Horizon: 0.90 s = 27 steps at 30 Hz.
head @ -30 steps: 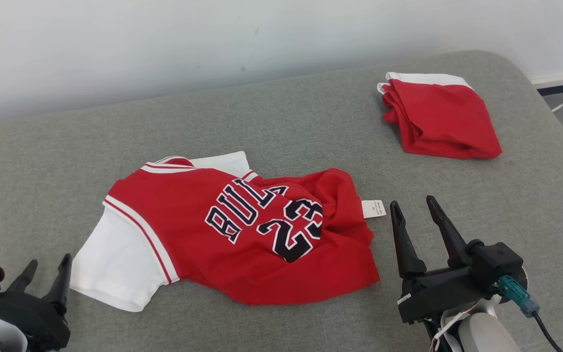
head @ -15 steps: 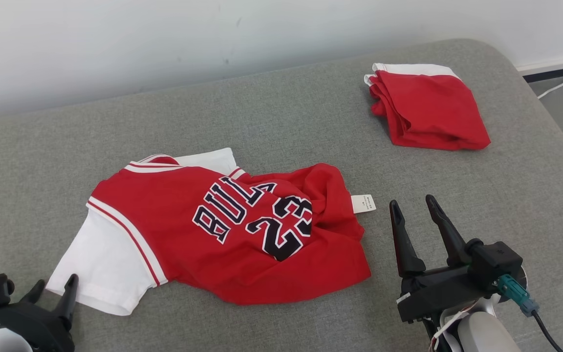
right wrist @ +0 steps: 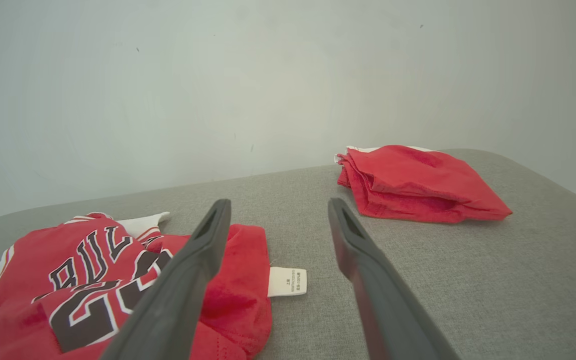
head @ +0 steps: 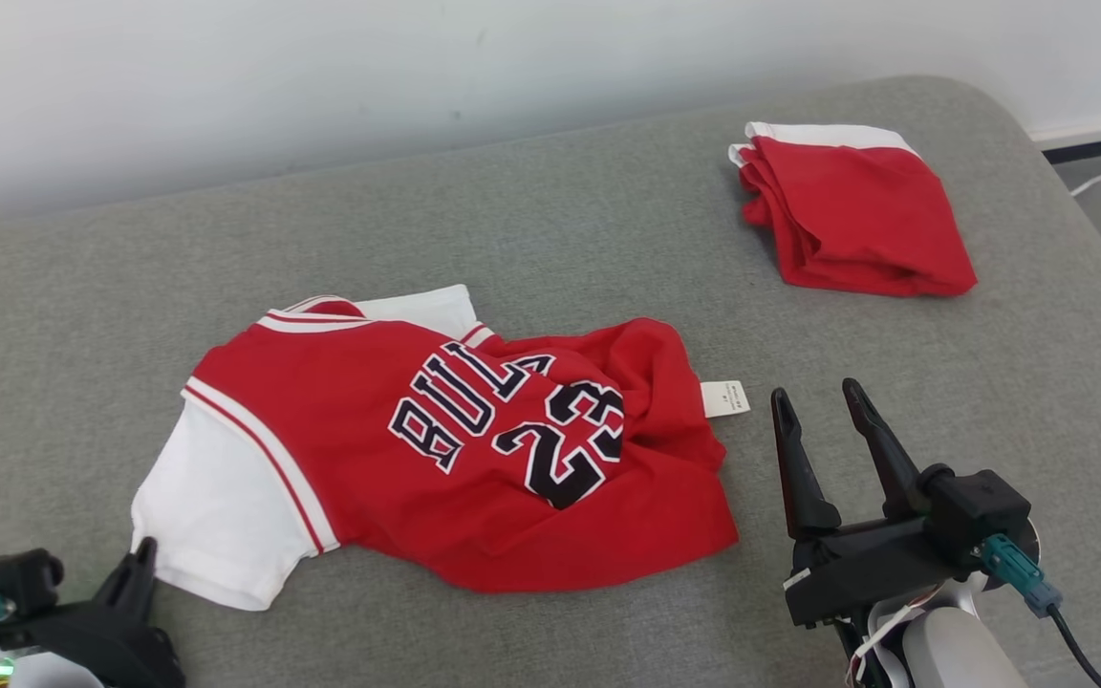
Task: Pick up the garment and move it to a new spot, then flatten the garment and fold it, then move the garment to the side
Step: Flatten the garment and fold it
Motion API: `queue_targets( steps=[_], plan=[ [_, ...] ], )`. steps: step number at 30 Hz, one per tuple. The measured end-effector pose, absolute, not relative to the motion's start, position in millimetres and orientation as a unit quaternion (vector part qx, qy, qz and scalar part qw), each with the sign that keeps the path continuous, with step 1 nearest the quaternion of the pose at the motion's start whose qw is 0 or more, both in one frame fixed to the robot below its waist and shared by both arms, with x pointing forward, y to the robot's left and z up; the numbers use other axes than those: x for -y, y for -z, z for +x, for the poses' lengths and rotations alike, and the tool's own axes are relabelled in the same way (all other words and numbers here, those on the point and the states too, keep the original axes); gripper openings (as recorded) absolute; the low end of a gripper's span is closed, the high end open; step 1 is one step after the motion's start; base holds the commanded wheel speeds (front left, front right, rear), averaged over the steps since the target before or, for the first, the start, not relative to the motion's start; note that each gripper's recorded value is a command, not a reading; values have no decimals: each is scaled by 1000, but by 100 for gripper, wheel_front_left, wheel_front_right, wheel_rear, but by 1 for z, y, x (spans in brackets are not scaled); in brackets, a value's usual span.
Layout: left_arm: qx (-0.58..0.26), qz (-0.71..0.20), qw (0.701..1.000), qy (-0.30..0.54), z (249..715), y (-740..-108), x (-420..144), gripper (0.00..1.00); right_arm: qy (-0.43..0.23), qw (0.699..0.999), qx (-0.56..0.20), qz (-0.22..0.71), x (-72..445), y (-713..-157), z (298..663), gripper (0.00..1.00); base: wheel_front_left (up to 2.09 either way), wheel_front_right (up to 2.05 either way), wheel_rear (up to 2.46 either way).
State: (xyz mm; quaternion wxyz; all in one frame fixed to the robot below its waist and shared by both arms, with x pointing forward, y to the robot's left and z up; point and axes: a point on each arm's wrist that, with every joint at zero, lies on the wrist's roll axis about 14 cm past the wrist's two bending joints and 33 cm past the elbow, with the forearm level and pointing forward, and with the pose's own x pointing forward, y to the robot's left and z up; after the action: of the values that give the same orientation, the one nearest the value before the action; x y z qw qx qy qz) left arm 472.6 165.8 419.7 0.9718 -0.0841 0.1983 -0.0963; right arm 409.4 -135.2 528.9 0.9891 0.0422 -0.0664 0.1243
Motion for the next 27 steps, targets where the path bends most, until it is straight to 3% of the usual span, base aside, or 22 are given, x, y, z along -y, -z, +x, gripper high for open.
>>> queue_targets(
  steps=[9, 27],
  plan=[
    [-136, -87, 983, 88, 454, -447, -167, 0, -144, 986, 69, 48, 119, -531, 408, 100, 0, 0, 0],
    [-92, -115, 989, 15, 366, -487, -191, 0, -203, 975, 71, 60, 75, -534, 406, 100, 0, 0, 0]
  ],
)
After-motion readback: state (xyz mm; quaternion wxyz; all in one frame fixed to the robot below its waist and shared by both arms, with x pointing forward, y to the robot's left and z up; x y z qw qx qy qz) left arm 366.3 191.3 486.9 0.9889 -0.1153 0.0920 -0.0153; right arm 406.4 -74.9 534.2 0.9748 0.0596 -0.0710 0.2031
